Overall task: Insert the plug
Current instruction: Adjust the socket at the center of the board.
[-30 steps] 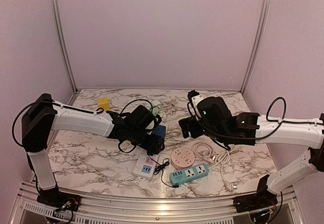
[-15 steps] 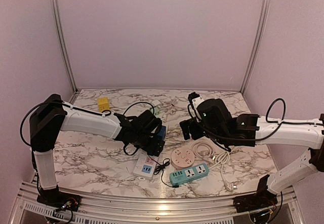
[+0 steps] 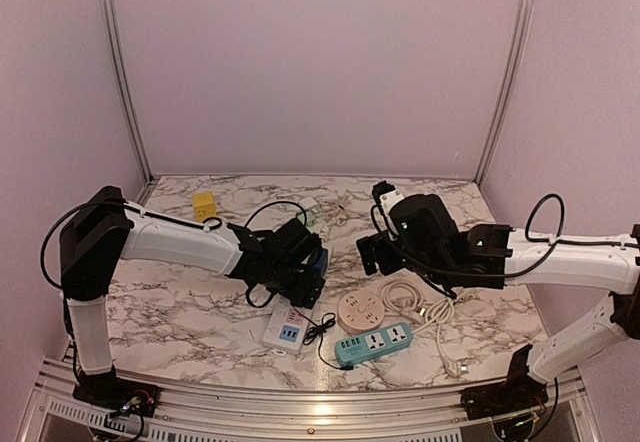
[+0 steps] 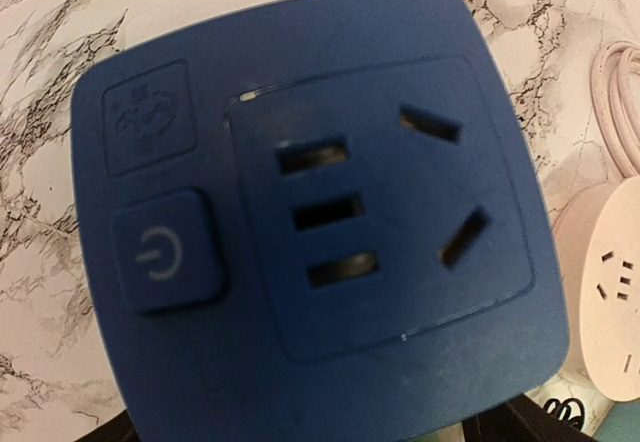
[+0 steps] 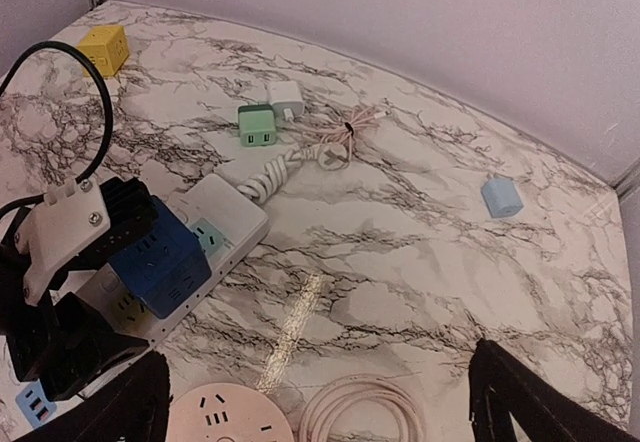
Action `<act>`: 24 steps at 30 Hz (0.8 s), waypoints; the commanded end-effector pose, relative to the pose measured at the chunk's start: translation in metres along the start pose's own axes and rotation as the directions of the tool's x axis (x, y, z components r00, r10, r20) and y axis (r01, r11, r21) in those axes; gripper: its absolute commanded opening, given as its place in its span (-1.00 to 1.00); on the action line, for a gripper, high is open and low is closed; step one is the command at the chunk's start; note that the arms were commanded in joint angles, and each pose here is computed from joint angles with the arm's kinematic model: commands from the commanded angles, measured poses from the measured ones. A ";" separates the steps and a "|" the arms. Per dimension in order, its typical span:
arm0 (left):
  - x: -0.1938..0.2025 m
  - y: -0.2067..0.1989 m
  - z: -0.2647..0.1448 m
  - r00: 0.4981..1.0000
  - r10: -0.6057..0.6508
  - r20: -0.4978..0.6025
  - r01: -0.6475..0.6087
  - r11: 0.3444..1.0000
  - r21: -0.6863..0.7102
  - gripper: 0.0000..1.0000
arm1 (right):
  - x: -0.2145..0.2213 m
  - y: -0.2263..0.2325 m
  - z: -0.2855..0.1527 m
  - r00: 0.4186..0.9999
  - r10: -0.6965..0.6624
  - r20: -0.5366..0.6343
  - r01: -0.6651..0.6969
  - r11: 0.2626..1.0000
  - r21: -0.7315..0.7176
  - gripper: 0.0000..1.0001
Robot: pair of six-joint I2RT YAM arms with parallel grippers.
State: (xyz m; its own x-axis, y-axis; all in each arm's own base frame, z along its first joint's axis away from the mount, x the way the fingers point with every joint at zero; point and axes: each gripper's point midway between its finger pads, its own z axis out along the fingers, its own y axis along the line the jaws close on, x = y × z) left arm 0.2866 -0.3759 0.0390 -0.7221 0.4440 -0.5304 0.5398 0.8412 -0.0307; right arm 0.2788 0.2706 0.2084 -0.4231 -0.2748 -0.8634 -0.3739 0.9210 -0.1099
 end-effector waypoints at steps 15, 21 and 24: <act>0.042 0.074 0.001 0.995 -0.053 -0.081 0.038 0.983 -0.181 0.68 | -0.009 -0.008 -0.001 0.999 0.025 0.027 -0.026 0.999 0.019 0.97; 0.055 0.089 -0.008 0.993 -0.090 -0.080 0.074 0.980 -0.183 0.61 | -0.010 -0.007 0.000 0.999 0.029 0.033 -0.030 0.999 0.015 0.97; 0.046 0.084 -0.016 0.995 -0.091 -0.029 0.086 0.986 -0.140 0.57 | -0.010 -0.005 0.002 0.999 0.030 0.034 -0.030 0.999 0.012 0.97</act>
State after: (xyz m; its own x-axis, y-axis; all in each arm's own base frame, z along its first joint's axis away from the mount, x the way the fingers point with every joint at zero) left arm 0.3063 -0.3119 0.0408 -0.7545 0.3347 -0.5646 0.4206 0.9069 -0.0244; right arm 0.2810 0.2697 0.2094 -0.4204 -0.2703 -0.8661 -0.3693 0.9229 -0.1088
